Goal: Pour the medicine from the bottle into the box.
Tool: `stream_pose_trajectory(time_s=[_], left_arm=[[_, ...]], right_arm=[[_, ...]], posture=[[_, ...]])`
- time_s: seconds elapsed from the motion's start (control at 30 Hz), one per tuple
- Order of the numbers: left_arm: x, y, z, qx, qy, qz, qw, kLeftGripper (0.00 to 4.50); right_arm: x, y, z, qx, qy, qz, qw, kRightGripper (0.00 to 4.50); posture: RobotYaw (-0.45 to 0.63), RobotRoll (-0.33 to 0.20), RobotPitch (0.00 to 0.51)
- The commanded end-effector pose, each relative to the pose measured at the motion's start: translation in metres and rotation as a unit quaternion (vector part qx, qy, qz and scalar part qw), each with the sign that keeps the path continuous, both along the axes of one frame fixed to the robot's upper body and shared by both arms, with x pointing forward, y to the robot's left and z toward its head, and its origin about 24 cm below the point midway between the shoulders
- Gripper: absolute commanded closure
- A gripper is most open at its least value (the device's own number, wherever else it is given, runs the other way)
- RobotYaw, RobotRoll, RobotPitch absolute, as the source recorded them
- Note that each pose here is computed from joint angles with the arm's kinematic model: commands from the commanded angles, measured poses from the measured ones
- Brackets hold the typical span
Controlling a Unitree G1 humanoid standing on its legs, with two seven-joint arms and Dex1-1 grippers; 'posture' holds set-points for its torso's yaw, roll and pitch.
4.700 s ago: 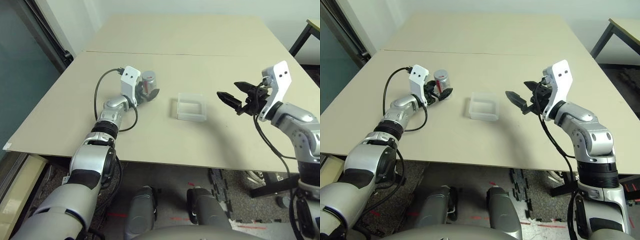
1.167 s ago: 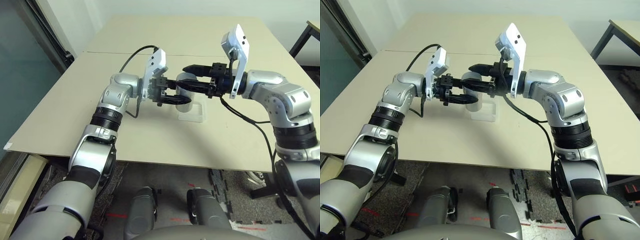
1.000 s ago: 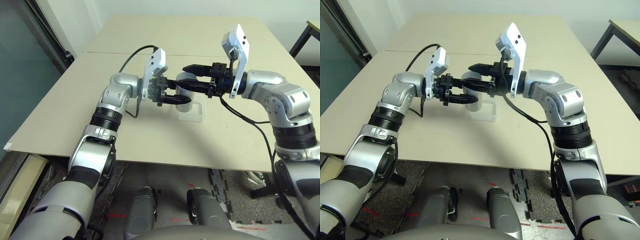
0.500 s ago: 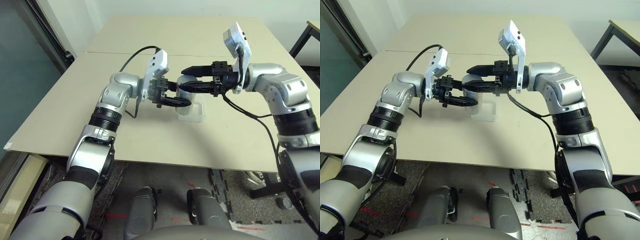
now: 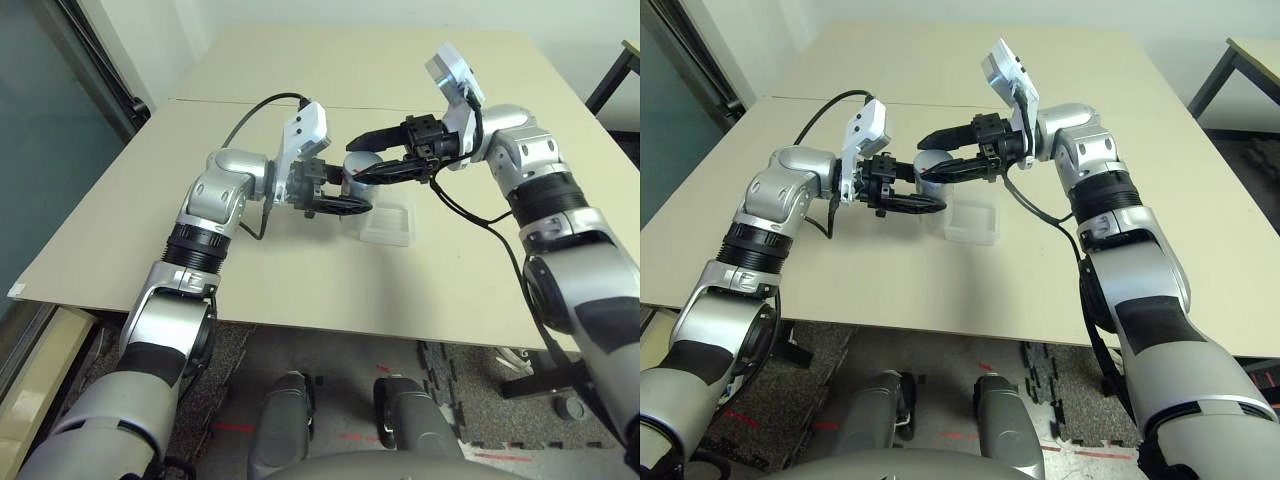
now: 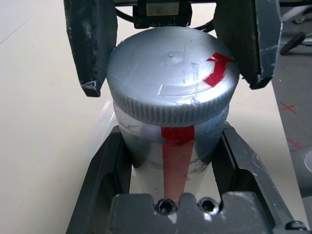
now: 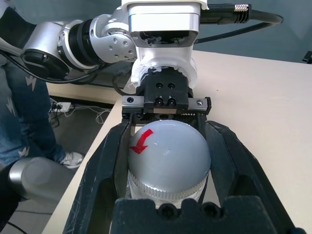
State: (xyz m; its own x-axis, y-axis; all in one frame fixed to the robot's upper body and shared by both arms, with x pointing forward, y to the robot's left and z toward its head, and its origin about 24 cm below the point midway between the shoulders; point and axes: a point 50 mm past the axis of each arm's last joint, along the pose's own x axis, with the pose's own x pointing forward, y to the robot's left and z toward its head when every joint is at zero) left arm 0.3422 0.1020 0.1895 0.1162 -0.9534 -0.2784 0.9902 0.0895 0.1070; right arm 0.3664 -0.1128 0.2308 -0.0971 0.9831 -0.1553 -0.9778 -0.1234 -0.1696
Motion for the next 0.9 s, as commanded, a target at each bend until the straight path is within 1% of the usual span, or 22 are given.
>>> stream_pose_trajectory(time_s=[0.03, 0.07, 0.1, 0.13, 0.2, 0.27, 0.43, 0.53, 0.73, 0.9], left_arm=[[-0.016, -0.026, 0.02, -0.032, -0.031, -0.095, 0.994, 2.02], [-0.016, -0.026, 0.02, -0.033, -0.032, -0.095, 0.994, 2.02], [-0.015, -0.026, 0.02, -0.034, -0.032, -0.094, 0.994, 2.02], [-0.015, -0.026, 0.02, -0.034, -0.034, -0.093, 0.994, 2.02], [-0.014, -0.025, 0.018, -0.031, -0.037, -0.092, 0.995, 2.02], [-0.011, -0.023, 0.016, -0.029, -0.037, -0.089, 0.995, 2.02], [-0.007, -0.019, 0.013, -0.026, -0.037, -0.083, 0.995, 2.02], [-0.002, -0.019, 0.014, -0.027, -0.039, -0.08, 0.996, 2.02], [0.003, -0.021, 0.016, -0.031, -0.044, -0.077, 0.996, 2.02], [0.004, -0.021, 0.017, -0.034, -0.044, -0.075, 0.996, 2.02]], right_arm=[[0.003, -0.007, 0.005, -0.025, -0.02, -0.05, 0.998, 0.92], [0.002, -0.009, 0.007, -0.024, -0.023, -0.058, 0.998, 0.66], [0.002, -0.011, 0.009, -0.024, -0.025, -0.067, 0.997, 0.24], [0.002, -0.013, 0.01, -0.027, -0.028, -0.085, 0.996, 0.0], [-0.002, -0.017, 0.012, -0.022, -0.034, -0.103, 0.994, 0.0], [-0.009, -0.02, 0.012, -0.005, -0.024, -0.122, 0.992, 0.0], [-0.031, -0.021, 0.003, 0.022, 0.0, -0.156, 0.988, 0.0], [-0.04, -0.016, -0.002, 0.038, 0.011, -0.171, 0.984, 0.0], [-0.048, -0.011, -0.005, 0.057, 0.021, -0.191, 0.98, 0.0], [-0.05, -0.007, -0.005, 0.07, 0.022, -0.204, 0.976, 0.0]], posture=[[0.04, 0.0, 0.116], [0.04, 0.0, 0.113], [0.03, 0.0, 0.11], [0.03, 0.0, 0.105], [0.03, 0.0, 0.097], [0.02, 0.0, 0.094], [-0.02, 0.0, 0.076], [-0.03, 0.0, 0.075], [-0.04, 0.0, 0.072], [-0.04, 0.0, 0.077]])
